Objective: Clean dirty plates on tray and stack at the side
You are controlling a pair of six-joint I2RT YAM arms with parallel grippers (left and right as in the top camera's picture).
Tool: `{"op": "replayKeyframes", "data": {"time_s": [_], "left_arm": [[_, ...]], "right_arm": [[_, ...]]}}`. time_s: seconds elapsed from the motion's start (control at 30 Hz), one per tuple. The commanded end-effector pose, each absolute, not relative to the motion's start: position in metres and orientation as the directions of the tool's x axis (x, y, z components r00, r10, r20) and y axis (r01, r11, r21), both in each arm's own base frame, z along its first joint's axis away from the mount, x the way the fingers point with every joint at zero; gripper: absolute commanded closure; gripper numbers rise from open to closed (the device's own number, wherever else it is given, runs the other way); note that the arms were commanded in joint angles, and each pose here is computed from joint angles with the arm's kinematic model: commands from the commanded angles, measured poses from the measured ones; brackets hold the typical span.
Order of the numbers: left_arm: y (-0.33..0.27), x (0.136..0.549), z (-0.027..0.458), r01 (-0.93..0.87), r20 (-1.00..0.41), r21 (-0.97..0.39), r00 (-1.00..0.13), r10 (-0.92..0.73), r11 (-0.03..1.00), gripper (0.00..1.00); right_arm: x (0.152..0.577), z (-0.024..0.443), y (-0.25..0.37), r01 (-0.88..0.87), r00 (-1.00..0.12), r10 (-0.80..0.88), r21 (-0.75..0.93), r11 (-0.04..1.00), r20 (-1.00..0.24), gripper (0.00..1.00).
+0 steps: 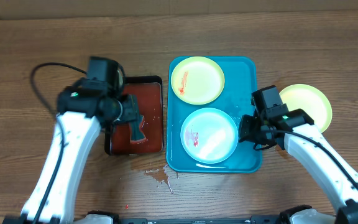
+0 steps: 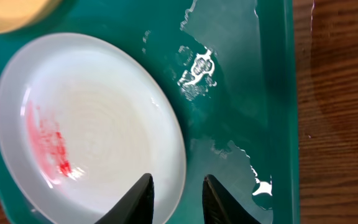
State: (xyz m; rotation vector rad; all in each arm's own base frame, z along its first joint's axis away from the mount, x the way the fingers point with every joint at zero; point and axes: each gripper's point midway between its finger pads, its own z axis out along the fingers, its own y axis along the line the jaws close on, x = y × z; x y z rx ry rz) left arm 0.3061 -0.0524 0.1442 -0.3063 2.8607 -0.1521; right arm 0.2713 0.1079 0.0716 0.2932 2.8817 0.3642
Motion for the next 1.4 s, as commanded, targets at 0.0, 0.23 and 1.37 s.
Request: {"op": "replayKeyframes", "data": {"time_s": [0.0,0.23,1.37], "left_arm": [[-0.055,0.296,0.09,-0.215,-0.111,-0.101,-0.968,-0.226,0.971,0.48],[-0.065,0.297,0.015,-0.204,0.052,-0.063,-0.978,-0.201,0.977,0.84],[-0.064,0.307,-0.005,-0.157,0.107,-0.002,-0.982,-0.156,0.988,0.96]], "right_arm": [[0.281,0.087,0.107,0.149,-0.943,0.219,0.273,0.95,-0.249,0.72],[0.278,0.085,0.106,0.153,-0.947,0.218,0.266,0.952,-0.235,0.63],[0.273,0.064,0.07,0.211,-0.954,0.249,0.213,0.954,-0.169,0.46]]}}
